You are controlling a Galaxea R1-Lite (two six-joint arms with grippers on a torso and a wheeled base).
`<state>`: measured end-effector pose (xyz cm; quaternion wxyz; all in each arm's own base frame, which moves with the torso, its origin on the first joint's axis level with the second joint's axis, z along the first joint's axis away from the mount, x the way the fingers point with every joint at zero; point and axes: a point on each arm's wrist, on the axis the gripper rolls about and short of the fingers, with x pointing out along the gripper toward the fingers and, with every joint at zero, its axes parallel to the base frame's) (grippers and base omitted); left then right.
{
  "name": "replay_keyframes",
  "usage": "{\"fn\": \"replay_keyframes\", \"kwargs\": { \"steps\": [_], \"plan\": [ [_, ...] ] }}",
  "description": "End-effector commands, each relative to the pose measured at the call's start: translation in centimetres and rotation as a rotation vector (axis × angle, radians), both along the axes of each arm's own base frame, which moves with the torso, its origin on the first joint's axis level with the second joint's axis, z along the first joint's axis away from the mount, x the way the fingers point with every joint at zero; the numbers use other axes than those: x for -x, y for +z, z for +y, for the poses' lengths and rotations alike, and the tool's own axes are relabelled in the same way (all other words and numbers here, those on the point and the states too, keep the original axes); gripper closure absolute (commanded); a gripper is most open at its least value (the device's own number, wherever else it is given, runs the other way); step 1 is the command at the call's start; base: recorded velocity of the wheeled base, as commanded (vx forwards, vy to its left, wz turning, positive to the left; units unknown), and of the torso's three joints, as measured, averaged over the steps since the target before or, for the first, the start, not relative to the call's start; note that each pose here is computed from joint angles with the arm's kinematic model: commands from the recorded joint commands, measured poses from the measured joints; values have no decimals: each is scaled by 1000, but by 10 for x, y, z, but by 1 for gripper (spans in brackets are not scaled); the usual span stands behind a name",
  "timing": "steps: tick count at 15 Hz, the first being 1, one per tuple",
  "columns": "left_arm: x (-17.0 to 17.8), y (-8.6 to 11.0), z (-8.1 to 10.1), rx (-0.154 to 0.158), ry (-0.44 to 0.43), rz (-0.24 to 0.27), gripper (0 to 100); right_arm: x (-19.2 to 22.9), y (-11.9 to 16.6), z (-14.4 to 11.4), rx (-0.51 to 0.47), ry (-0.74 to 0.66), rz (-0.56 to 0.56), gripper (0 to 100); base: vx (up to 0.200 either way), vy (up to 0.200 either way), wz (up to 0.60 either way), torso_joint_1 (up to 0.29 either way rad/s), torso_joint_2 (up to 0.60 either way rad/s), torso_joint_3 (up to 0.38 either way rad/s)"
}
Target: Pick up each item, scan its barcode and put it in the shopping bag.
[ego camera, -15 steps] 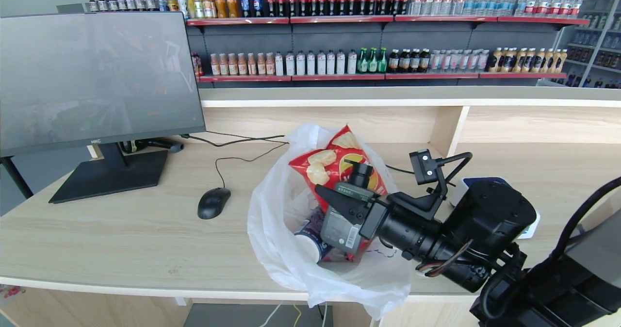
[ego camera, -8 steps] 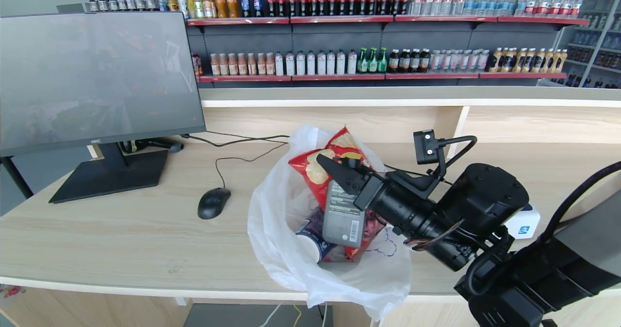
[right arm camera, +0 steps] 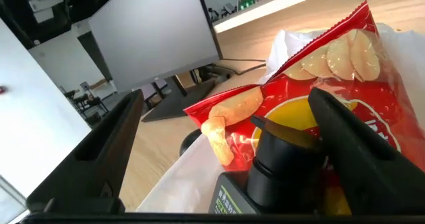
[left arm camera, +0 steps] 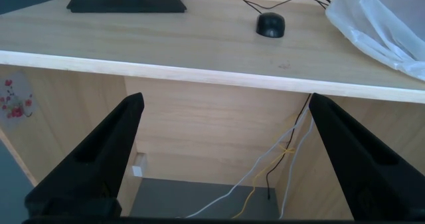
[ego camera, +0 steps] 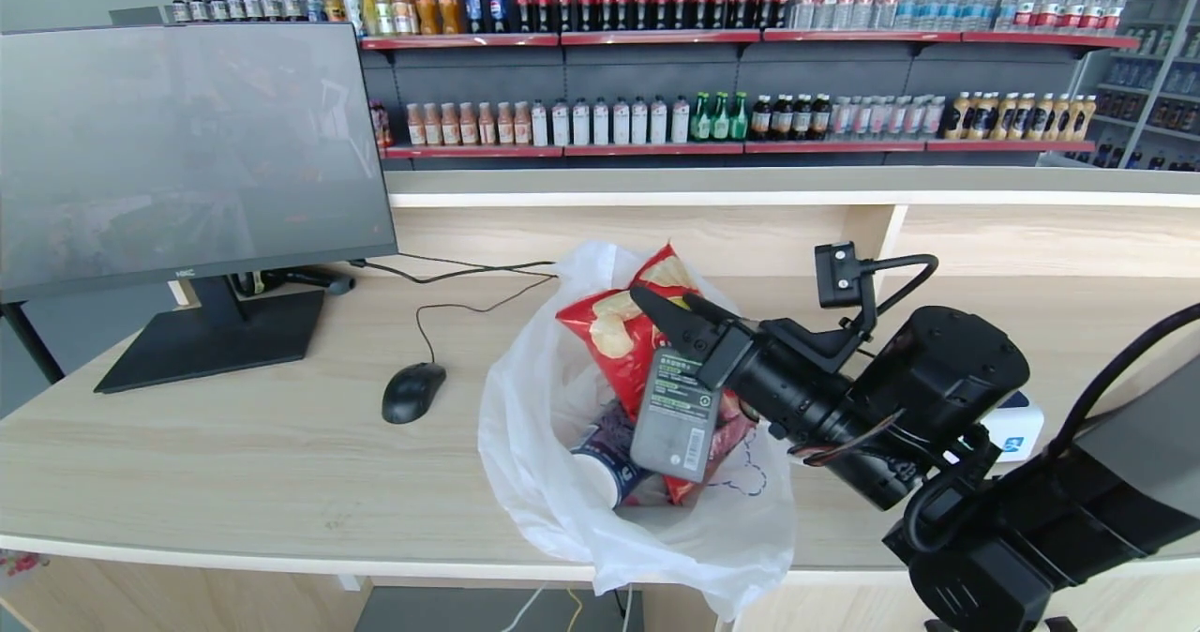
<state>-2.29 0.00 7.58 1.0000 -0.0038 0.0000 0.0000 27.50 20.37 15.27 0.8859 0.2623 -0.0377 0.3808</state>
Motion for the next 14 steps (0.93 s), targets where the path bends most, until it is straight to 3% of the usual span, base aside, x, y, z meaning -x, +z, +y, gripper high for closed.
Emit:
{"fn": "replay_keyframes", "kwargs": {
  "steps": [1,6,11,14],
  "plan": [
    [0,0,0,0,0,0,0,2,-4,-1,12,-2,9,0,0,0,0,0,0,0],
    [0,0,0,-2,0,0,0,13,-10,2,65,15,7,0,0,0,0,0,0,0],
    [0,0,0,-3,0,0,0,38,11,3,38,60,-38,0,0,0,0,0,0,0],
    [0,0,0,-3,0,0,0,36,-1,7,64,64,-6,0,0,0,0,0,0,0]
  ]
}}
